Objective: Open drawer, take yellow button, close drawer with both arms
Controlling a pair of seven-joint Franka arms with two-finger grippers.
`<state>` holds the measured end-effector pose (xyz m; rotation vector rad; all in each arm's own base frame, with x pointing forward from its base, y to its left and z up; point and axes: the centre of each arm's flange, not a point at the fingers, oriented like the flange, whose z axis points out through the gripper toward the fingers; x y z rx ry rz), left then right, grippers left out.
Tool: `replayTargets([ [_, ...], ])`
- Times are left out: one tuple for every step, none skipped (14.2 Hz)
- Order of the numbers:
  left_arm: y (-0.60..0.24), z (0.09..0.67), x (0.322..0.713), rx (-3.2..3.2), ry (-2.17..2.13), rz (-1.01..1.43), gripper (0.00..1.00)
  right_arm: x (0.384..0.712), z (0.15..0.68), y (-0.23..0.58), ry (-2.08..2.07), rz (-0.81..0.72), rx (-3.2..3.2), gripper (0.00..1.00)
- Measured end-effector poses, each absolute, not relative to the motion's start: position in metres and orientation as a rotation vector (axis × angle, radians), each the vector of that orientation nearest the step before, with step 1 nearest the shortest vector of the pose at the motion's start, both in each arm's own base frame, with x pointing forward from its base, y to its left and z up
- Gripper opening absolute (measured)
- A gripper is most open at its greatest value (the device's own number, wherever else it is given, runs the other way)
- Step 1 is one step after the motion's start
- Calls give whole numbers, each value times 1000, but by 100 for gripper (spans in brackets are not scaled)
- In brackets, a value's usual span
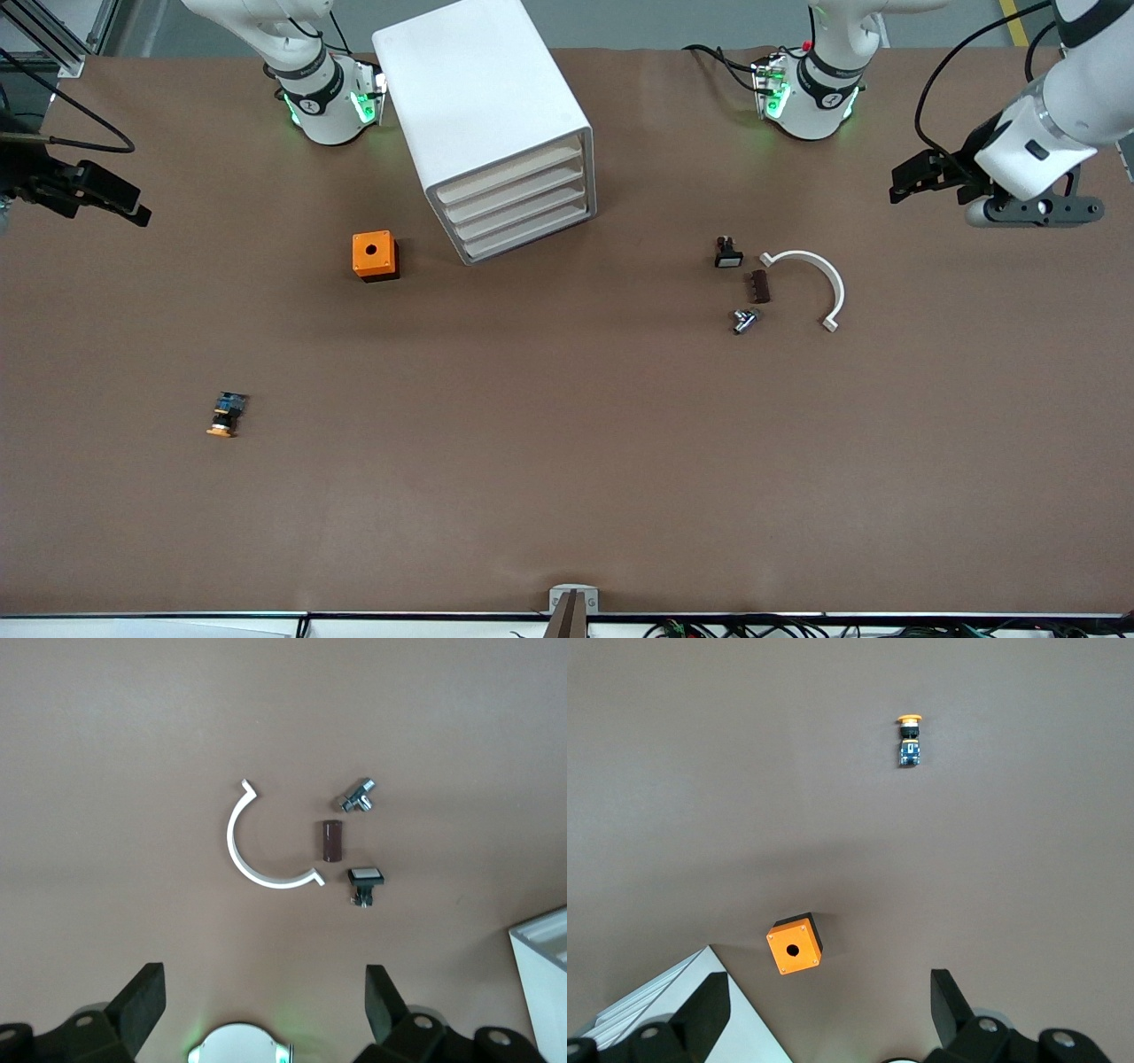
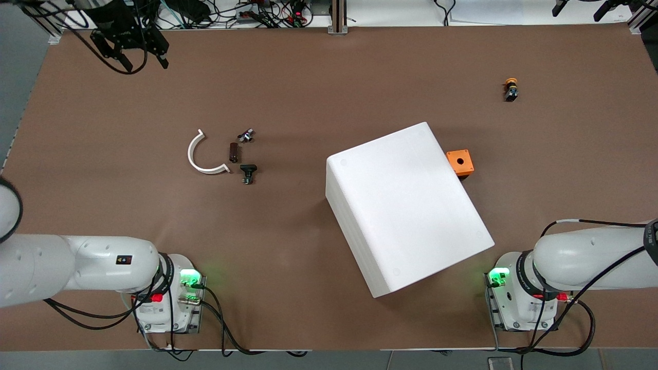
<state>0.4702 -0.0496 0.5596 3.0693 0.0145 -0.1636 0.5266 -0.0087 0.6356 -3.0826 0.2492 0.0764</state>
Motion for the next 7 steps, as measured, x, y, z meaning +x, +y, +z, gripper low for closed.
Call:
replayTargets([
  [-42, 565, 464, 3074, 20, -112, 100, 527, 634, -9, 250, 81, -3083, 100],
  [-35, 573, 462, 3087, 12, -60, 100, 527, 633, -9, 250, 84, -3083, 100],
  [-29, 584, 461, 3097, 10, -10, 100, 527, 633, -9, 249, 86, -3083, 100],
  [-22, 596, 461, 3102, 6, 40, 100, 527, 632, -8, 248, 89, -3083, 100],
  [-15, 610, 462, 3102, 3, 86, 100, 527, 631, -6, 244, 91, -3083, 100],
  [-9, 623, 463, 3101, 0, 129, 100, 527, 630, -4, 238, 92, -3084, 100],
  [-3, 635, 464, 3100, 3, 166, 100, 527, 630, -2, 231, 92, -3085, 100],
])
